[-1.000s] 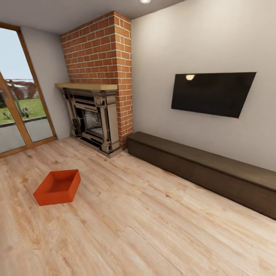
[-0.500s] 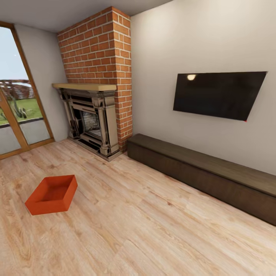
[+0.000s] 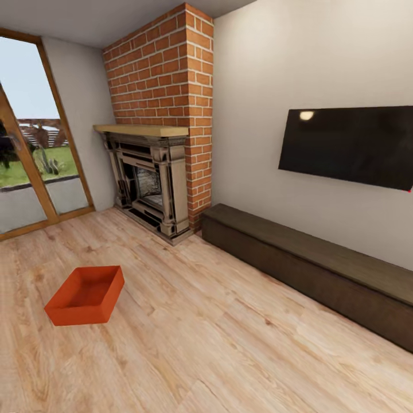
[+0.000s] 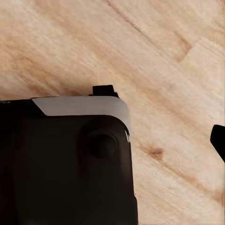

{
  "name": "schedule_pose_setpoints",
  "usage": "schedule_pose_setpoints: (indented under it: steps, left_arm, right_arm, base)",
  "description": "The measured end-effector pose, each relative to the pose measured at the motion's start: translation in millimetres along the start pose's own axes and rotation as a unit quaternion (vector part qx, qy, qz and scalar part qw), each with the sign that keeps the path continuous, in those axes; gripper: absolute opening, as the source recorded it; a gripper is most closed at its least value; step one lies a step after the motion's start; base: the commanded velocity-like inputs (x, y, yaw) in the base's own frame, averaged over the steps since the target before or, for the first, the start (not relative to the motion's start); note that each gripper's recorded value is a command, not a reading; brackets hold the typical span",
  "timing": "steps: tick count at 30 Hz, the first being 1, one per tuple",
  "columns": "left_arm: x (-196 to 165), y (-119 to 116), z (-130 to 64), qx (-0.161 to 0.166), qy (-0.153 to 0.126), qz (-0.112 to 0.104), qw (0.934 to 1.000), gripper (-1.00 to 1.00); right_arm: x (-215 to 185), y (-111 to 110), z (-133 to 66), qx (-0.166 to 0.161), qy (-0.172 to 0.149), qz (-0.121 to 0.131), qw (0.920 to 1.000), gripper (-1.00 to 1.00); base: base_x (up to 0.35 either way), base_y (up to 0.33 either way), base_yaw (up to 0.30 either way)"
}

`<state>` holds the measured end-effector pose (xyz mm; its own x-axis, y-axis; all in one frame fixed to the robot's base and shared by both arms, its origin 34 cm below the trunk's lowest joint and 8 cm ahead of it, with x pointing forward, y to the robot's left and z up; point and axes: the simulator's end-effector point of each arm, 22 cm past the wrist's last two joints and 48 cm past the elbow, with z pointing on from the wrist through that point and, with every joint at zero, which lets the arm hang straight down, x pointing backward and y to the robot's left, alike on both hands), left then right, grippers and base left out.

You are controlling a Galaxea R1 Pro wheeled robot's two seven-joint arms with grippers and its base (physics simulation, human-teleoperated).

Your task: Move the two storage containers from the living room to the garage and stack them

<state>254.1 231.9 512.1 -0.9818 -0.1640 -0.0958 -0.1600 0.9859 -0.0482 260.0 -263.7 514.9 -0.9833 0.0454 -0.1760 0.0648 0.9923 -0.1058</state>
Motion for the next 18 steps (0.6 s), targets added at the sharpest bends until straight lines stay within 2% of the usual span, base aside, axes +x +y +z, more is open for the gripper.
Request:
schedule_pose_setpoints:
  steps: [8, 18]
  left_arm:
    - [-0.2, 0.0, 0.0, 0.0, 0.0, 0.0, 1.0, 1.0]
    - [-0.1, -0.4, 0.0, 0.0, 0.0, 0.0, 1.0, 1.0]
  right_arm:
    - [-0.1, -1.3, 0.1, 0.001, 0.0, 0.0, 1.0, 1.0]
    - [-0.1, -2.2, 0.2, 0.001, 0.0, 0.0, 1.0, 1.0]
  base:
    - [0.323, 0.0, 0.247]
    - [0.323, 0.0, 0.026]
